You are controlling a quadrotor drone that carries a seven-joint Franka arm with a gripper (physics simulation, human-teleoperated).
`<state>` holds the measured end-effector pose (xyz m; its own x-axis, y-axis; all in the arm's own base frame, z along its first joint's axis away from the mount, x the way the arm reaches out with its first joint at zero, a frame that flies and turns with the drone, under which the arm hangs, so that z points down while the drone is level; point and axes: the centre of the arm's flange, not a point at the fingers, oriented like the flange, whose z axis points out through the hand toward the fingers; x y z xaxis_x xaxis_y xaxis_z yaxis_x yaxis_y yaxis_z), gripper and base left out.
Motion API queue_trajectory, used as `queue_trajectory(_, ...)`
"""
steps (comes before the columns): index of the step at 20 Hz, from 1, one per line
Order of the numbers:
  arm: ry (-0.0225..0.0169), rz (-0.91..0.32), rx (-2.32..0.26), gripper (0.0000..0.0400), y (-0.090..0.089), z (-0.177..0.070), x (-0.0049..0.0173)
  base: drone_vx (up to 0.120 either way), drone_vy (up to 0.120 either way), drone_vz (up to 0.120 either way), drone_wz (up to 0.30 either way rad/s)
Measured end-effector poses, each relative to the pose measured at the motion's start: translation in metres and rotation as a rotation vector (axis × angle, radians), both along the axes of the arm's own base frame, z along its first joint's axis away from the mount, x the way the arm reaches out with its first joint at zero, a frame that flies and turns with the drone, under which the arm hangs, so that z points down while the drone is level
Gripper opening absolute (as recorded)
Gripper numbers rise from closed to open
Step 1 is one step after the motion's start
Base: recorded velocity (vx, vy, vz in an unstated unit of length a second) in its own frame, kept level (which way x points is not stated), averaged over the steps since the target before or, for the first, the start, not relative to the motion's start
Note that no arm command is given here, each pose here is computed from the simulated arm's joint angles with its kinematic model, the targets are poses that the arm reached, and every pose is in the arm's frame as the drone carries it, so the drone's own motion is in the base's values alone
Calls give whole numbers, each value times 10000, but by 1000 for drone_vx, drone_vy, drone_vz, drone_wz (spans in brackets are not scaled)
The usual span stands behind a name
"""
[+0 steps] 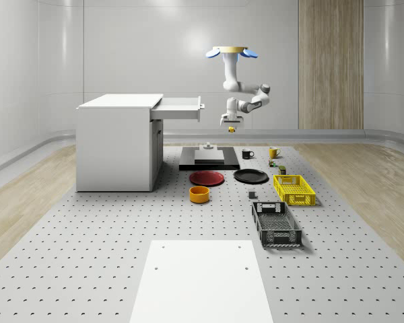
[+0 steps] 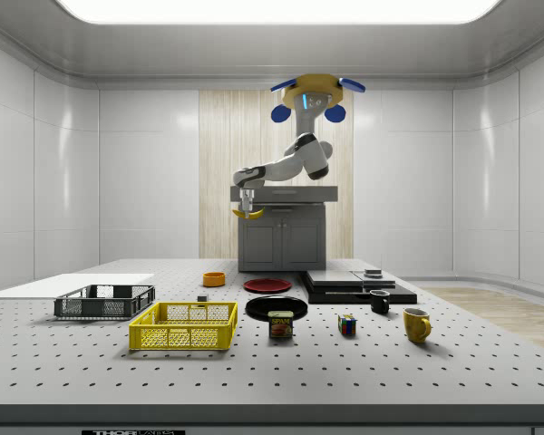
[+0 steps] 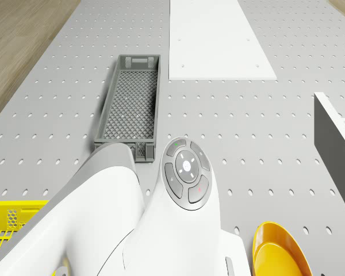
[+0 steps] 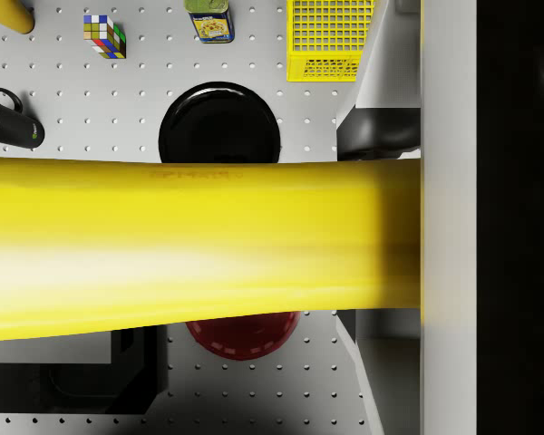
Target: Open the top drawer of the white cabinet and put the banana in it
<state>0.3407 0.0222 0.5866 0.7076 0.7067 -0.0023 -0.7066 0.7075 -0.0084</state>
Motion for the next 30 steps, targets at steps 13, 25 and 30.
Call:
queue_trajectory(13,0,0,0,190,0,0,0,-120,0,120,0)
queue_trajectory(25,0,0,0,190,0,0,0,-120,0,120,0)
queue_trajectory(30,0,0,0,190,0,0,0,-120,0,120,0)
